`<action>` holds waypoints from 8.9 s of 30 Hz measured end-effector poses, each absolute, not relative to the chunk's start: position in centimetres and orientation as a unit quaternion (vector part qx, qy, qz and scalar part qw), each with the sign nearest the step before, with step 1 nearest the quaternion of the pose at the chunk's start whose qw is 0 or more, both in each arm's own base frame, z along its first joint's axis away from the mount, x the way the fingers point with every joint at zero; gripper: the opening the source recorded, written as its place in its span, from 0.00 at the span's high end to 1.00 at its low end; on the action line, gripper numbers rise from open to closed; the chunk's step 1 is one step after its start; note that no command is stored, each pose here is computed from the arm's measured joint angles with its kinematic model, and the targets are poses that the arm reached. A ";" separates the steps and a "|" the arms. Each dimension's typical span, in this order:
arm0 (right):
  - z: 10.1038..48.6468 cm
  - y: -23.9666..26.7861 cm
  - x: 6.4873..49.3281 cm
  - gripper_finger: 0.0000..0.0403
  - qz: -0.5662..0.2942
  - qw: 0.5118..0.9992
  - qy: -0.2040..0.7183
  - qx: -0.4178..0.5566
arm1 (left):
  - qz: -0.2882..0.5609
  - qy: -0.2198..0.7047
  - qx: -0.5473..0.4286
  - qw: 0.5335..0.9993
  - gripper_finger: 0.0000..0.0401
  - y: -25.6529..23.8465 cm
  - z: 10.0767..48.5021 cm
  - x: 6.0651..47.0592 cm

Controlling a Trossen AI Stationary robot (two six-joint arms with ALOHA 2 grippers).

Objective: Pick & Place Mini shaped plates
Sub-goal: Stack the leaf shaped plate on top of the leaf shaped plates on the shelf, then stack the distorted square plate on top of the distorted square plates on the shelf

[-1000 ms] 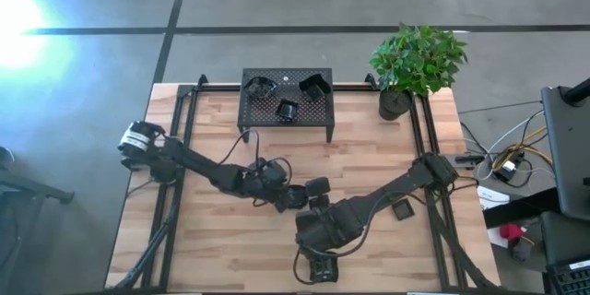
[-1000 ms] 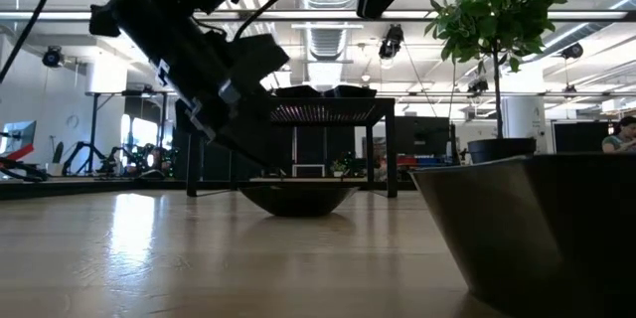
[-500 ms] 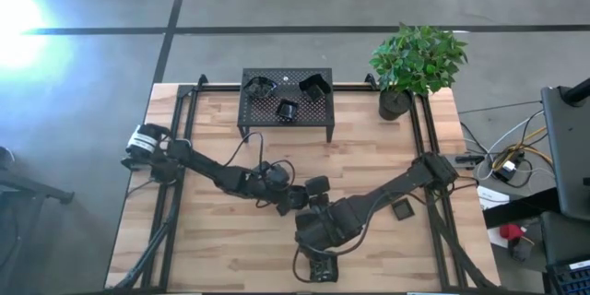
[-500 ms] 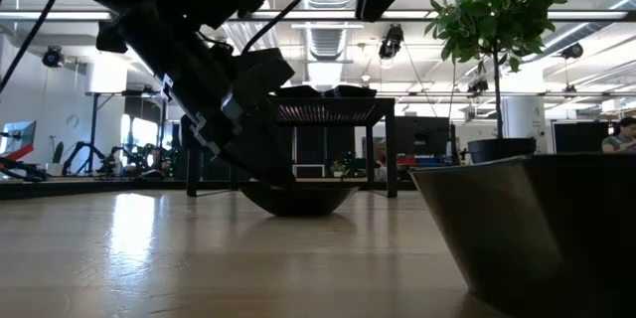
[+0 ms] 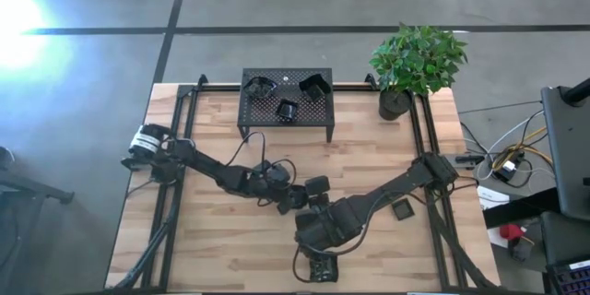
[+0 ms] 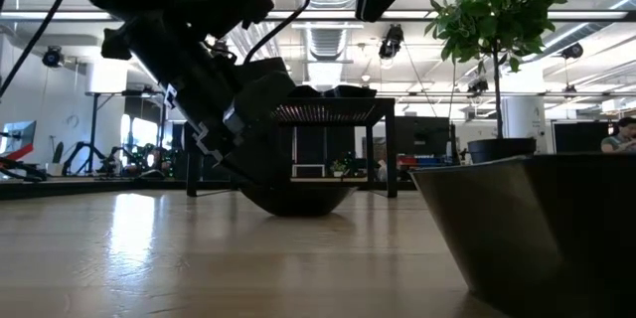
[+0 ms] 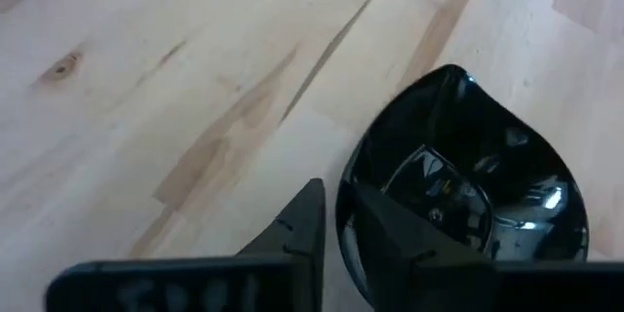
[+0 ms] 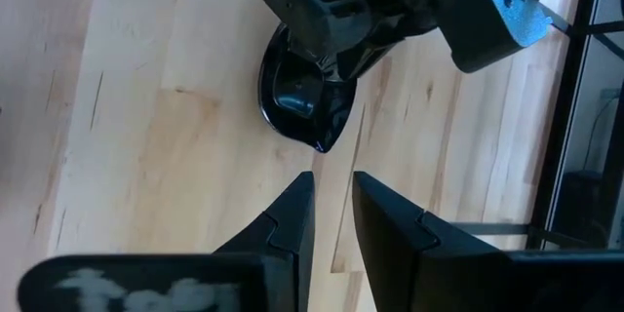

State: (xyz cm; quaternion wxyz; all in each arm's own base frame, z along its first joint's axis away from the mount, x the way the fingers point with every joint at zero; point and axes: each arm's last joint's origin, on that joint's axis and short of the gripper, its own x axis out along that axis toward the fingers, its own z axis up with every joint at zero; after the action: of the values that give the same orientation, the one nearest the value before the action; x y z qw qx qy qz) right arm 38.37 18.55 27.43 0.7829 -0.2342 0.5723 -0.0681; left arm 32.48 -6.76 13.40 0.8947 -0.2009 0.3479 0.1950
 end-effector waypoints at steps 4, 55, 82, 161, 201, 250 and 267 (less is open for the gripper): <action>27.4 18.6 38.4 0.83 -0.068 0.783 0.572 -0.234 | 0.190 0.349 -0.204 0.895 0.97 -6.8 13.4 32.5; 39.7 15.0 31.9 0.84 -0.088 0.882 0.436 -0.157 | 0.072 0.272 -0.228 0.932 1.00 8.4 36.2 23.2; 40.4 13.6 31.8 0.84 -0.126 0.884 0.421 -0.159 | 0.127 0.372 -0.152 0.907 1.00 27.3 35.5 20.6; 40.4 17.6 29.6 0.84 -0.078 0.898 0.416 -0.125 | 0.134 0.320 -0.027 0.938 0.82 13.1 43.5 19.2; 19.4 22.6 28.7 0.84 0.024 0.892 0.450 -0.031 | -0.083 0.294 0.107 0.946 0.82 -11.8 30.2 24.7; 12.3 23.2 30.2 0.97 0.094 0.891 0.443 0.042 | -0.091 0.270 0.106 0.953 0.82 -12.1 30.6 24.9; 22.9 19.9 31.8 0.98 -0.052 0.896 0.440 0.013 | -0.092 0.258 0.104 0.956 0.82 -11.8 32.4 24.3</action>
State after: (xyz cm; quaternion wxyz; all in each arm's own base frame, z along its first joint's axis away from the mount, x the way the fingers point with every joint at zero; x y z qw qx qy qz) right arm 31.75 19.90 22.95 0.8964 0.0134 0.4400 -0.0523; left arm 24.26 -11.80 32.42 0.9561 0.1037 0.2578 -0.0925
